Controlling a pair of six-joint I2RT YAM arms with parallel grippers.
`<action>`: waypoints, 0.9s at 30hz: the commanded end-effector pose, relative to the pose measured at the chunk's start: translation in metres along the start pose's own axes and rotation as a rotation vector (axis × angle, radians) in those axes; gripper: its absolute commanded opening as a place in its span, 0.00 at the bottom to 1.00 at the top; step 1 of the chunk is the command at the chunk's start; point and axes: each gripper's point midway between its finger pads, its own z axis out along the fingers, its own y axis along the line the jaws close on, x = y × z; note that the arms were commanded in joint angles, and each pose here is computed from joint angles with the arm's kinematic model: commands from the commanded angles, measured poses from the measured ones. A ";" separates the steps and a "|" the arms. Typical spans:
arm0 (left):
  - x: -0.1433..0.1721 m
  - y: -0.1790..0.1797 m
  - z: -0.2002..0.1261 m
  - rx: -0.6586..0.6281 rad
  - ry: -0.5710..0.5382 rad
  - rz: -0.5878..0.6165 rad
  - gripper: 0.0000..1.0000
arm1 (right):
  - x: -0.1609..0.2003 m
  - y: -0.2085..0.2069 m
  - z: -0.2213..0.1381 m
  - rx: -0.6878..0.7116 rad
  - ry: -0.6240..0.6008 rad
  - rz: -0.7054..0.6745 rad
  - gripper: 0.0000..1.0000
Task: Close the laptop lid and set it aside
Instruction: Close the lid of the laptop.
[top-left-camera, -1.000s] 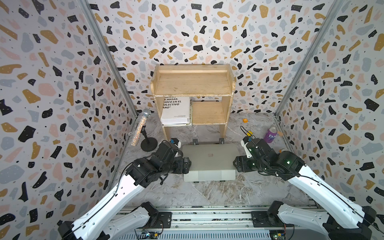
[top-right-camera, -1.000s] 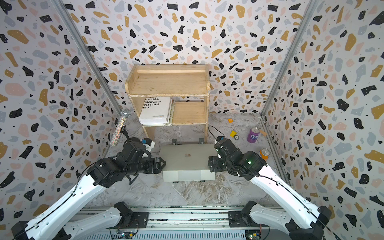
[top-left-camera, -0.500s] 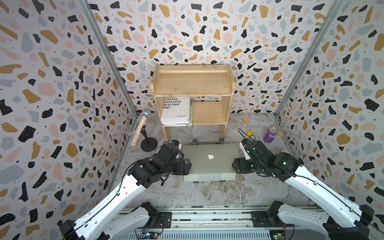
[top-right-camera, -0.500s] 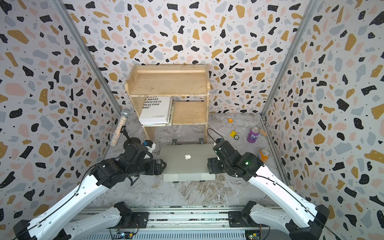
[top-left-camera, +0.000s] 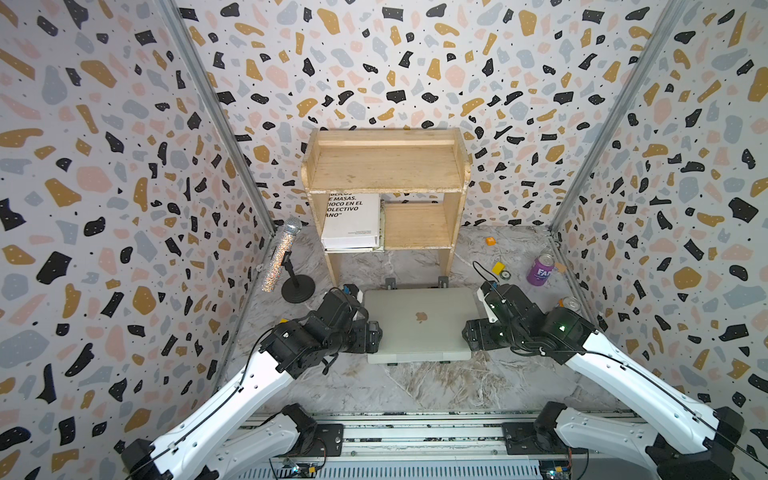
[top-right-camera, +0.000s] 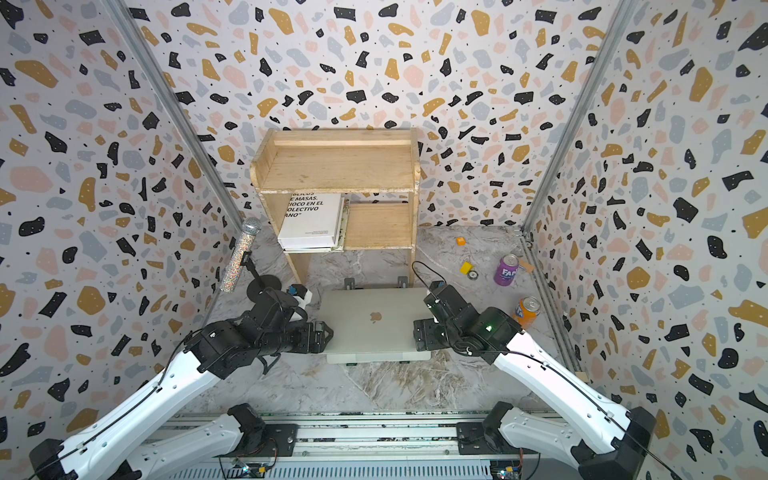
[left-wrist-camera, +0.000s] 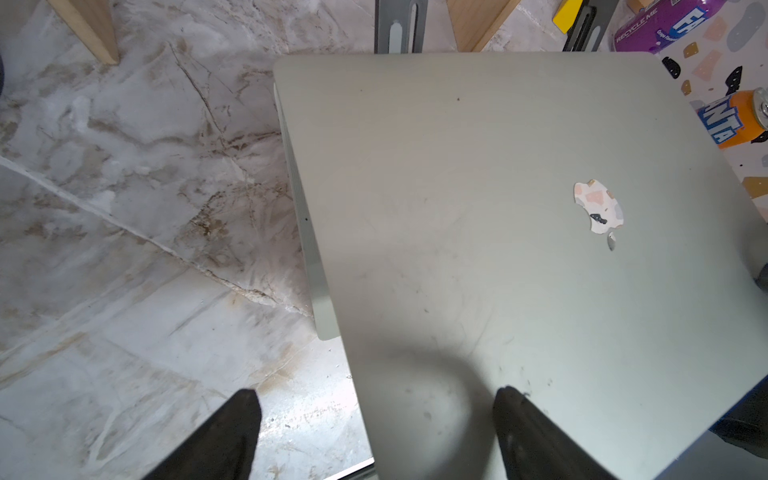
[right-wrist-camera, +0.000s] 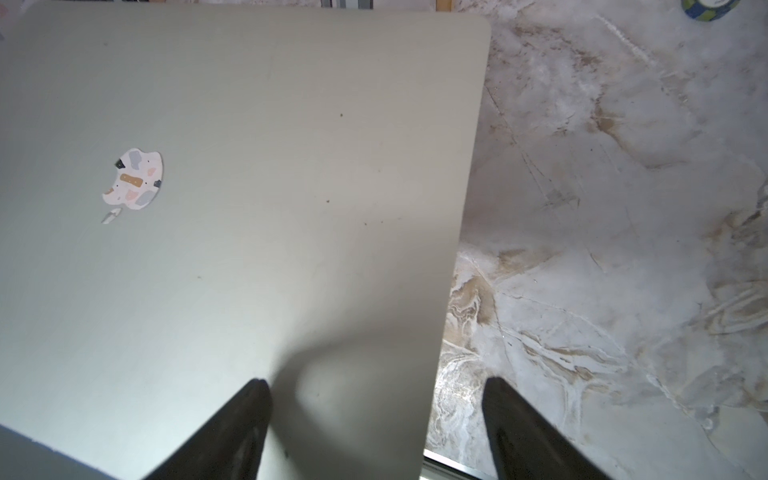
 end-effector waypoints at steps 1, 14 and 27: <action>0.001 -0.002 0.002 0.015 -0.011 -0.005 0.89 | 0.011 -0.005 0.003 0.021 0.033 -0.008 0.85; 0.008 0.003 0.015 0.000 0.007 -0.015 0.89 | 0.018 -0.009 0.020 0.039 0.059 -0.010 0.85; 0.014 0.008 0.028 -0.015 0.021 -0.020 0.89 | 0.022 -0.012 0.036 0.062 0.080 -0.017 0.85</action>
